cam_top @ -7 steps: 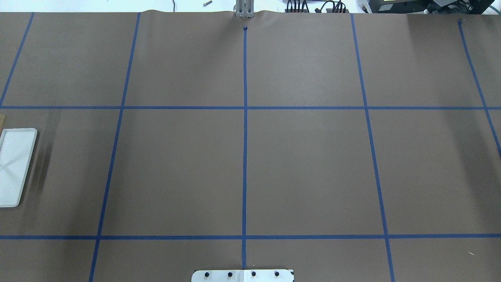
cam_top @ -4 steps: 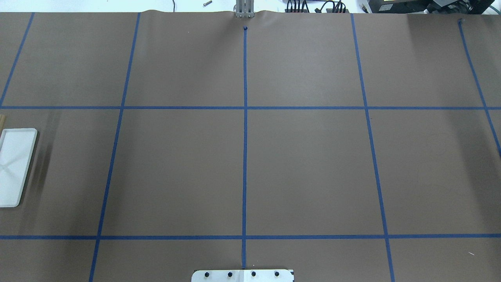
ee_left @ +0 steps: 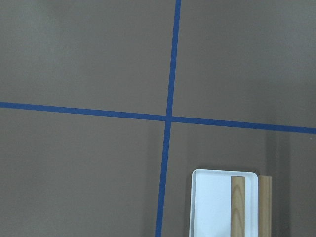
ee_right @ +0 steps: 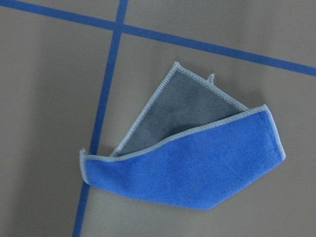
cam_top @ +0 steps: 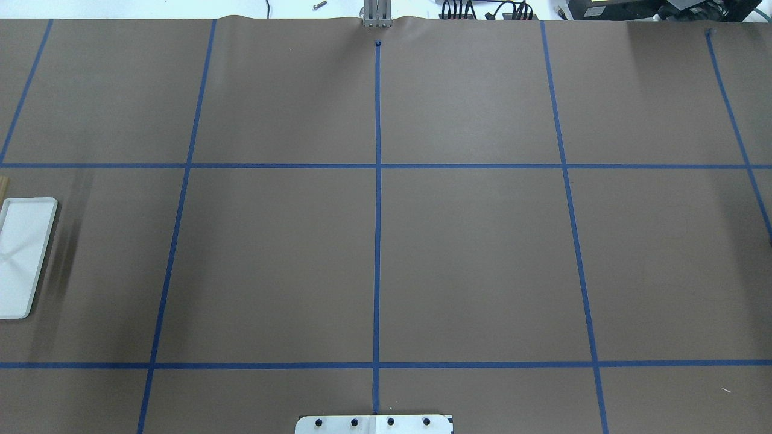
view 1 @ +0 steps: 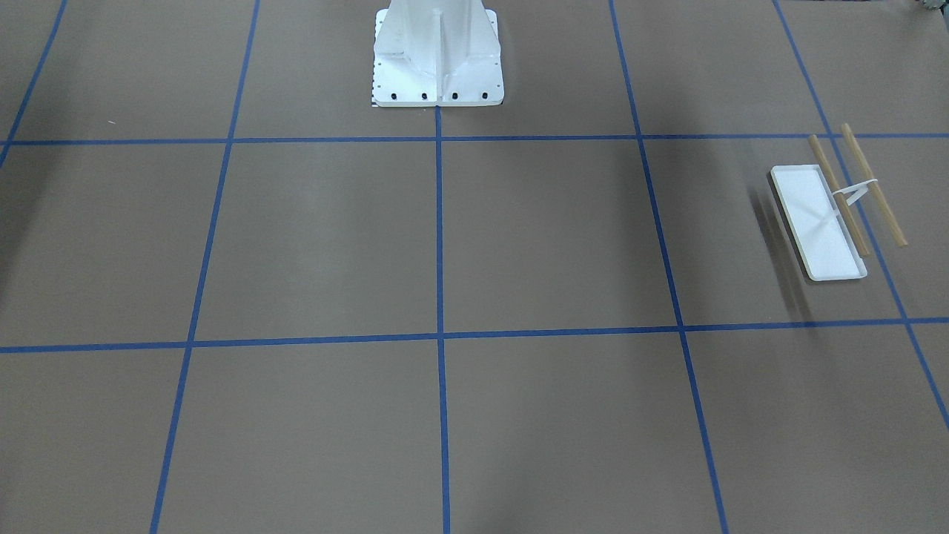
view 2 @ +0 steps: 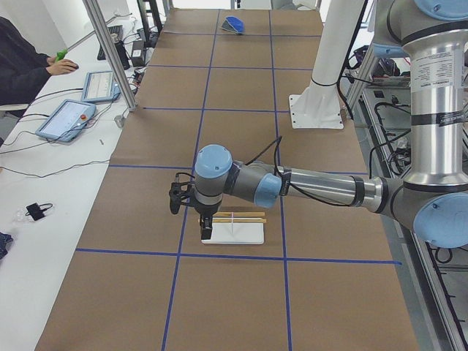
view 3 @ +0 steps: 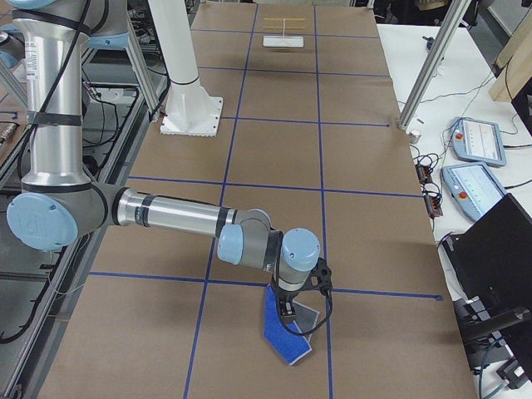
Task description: Hang towel on rack
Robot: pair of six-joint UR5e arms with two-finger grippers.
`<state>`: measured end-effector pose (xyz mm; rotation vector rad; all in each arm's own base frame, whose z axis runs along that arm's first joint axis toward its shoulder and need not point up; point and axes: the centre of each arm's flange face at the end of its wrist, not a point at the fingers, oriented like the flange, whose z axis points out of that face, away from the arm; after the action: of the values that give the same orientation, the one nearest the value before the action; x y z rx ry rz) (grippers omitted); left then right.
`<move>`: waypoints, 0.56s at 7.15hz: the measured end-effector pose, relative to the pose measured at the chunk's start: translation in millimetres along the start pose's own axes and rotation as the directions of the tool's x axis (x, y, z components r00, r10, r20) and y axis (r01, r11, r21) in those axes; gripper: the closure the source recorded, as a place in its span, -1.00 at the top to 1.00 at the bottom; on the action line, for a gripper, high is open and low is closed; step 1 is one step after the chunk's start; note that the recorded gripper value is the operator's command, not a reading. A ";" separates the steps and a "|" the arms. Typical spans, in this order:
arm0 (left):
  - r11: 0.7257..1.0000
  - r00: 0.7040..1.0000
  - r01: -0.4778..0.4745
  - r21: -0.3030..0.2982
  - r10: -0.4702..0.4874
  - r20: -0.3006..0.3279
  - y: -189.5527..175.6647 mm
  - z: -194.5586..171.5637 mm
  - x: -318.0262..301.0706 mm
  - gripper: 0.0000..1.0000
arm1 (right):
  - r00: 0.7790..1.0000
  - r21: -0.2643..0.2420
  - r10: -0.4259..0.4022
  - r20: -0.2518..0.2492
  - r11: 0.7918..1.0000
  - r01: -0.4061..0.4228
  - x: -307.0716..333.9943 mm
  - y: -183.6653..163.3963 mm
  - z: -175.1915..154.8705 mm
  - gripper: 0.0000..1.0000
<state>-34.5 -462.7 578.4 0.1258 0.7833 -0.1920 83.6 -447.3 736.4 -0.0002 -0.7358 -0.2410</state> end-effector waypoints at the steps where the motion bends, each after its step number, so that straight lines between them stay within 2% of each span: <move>1: 1.000 1.000 0.008 -0.002 -0.008 -0.003 -2.0 1.5 6.7 0.97 | 1.000 0.013 -0.028 0.003 1.000 0.028 18.8 7.5 23.4 1.00; 2: 1.000 1.000 0.014 -0.004 -0.014 -0.005 -4.2 3.2 14.7 0.97 | 0.999 0.037 -0.053 0.014 0.998 0.052 37.8 11.4 47.4 1.00; 4: 1.000 1.000 0.019 -0.002 -0.019 -0.009 -7.5 4.0 25.1 0.97 | 0.992 0.060 -0.113 0.047 0.992 0.110 57.8 -3.9 66.9 1.00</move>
<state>-16.0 -473.9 563.1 0.1177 0.7942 -0.2093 79.6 -458.0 824.1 0.0900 -0.7939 -0.3275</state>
